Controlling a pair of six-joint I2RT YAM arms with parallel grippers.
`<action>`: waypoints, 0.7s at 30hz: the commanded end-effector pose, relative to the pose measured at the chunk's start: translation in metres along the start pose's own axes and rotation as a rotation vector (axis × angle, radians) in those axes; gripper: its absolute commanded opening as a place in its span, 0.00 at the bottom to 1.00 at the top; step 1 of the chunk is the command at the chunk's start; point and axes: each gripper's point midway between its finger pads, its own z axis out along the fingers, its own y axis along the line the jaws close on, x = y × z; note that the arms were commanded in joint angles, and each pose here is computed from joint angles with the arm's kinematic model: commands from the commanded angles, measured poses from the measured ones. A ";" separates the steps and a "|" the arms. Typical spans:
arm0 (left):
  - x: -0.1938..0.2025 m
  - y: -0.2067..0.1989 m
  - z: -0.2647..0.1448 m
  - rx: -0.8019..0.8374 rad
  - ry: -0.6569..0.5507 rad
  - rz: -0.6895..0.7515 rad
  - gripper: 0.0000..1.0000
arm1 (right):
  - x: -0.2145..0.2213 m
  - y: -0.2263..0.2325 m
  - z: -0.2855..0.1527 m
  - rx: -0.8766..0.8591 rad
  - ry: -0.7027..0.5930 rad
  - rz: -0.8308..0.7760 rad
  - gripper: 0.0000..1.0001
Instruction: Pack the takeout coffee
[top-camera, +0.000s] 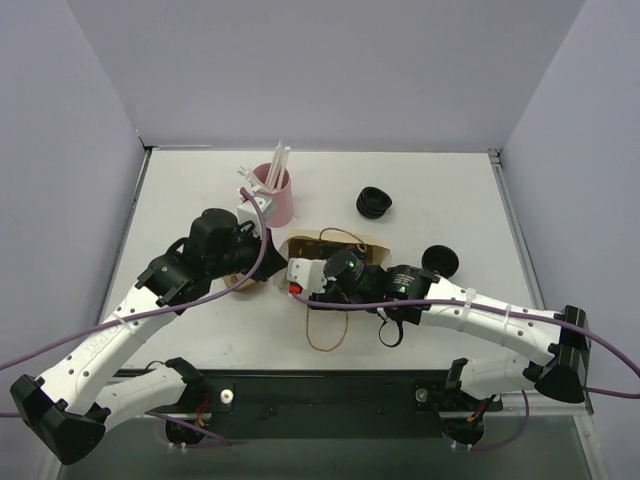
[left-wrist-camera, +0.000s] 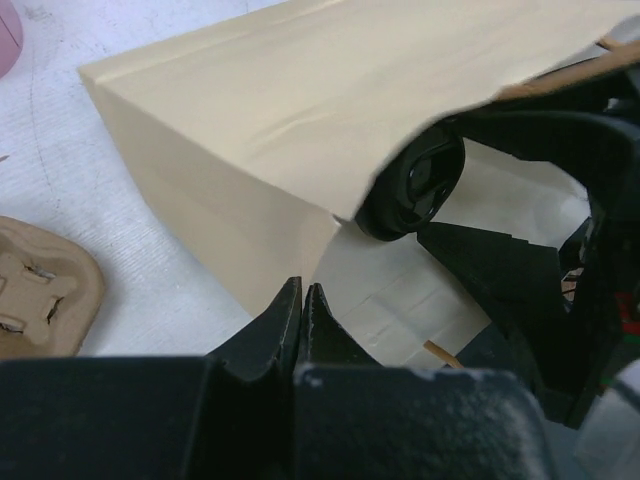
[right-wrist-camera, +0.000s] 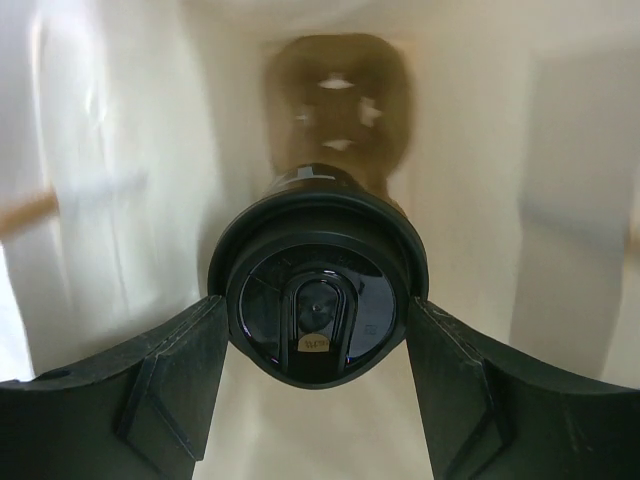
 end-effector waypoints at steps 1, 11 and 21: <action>-0.023 -0.014 -0.009 0.044 -0.057 0.007 0.00 | 0.002 -0.007 0.002 -0.001 -0.039 -0.098 0.34; -0.015 -0.013 -0.006 0.056 -0.042 0.000 0.00 | 0.010 -0.032 0.014 0.047 0.006 -0.152 0.33; -0.007 -0.012 -0.005 0.059 -0.066 -0.033 0.00 | 0.025 -0.026 0.027 0.001 0.028 -0.181 0.31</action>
